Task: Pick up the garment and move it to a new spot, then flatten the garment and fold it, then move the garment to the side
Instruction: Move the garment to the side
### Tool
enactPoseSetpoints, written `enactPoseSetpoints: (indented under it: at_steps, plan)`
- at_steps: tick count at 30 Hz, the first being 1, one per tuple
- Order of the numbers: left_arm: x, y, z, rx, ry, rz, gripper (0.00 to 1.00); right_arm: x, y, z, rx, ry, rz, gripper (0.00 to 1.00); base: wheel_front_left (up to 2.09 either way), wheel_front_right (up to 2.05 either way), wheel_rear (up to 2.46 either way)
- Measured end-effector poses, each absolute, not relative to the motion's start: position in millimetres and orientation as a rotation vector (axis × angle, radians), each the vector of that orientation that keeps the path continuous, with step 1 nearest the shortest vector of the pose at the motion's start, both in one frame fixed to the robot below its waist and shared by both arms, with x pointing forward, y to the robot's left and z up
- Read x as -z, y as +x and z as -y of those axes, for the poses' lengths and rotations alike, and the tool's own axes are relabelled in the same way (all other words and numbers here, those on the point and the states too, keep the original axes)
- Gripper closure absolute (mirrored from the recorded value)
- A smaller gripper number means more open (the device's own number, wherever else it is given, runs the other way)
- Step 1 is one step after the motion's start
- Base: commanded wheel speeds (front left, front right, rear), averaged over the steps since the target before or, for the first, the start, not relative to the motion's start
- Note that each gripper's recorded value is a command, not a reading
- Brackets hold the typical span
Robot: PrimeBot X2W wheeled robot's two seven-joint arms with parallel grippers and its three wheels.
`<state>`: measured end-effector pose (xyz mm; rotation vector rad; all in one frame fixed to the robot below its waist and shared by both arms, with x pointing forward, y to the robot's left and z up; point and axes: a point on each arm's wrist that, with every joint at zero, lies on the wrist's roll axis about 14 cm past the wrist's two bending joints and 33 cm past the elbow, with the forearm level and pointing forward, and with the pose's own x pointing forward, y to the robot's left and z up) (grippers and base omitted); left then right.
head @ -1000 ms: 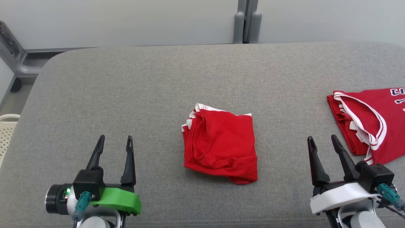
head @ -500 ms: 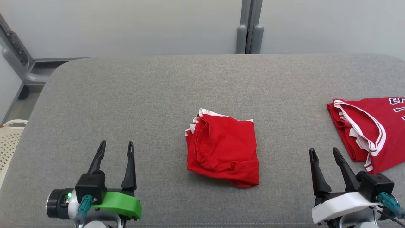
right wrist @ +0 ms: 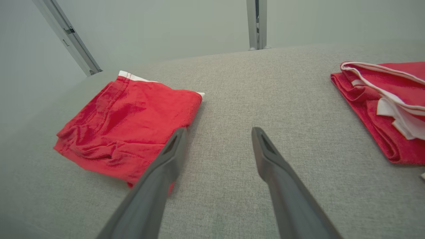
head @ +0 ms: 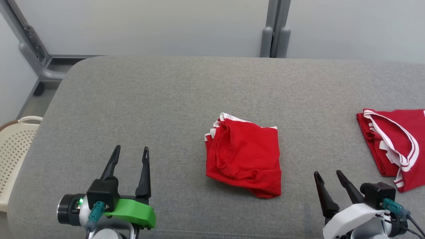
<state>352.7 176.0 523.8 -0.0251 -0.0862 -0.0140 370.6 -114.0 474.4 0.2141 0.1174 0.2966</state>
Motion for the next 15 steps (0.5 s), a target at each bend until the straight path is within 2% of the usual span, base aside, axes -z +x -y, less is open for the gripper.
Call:
enactPoseSetpoints:
  at_steps: [7, 15]
  plan:
    - [-520, 348, -185, -0.027, -0.043, 0.075, 0.0, -437, 390, 73, -0.438, 0.2, -0.292, 0.0, 0.0, 0.0, 0.0]
    - [-506, 343, -198, -0.08, -0.055, 0.035, 0.0, -412, 421, 39, -0.53, 0.192, -0.393, 0.0, 0.0, 0.0, 0.0]
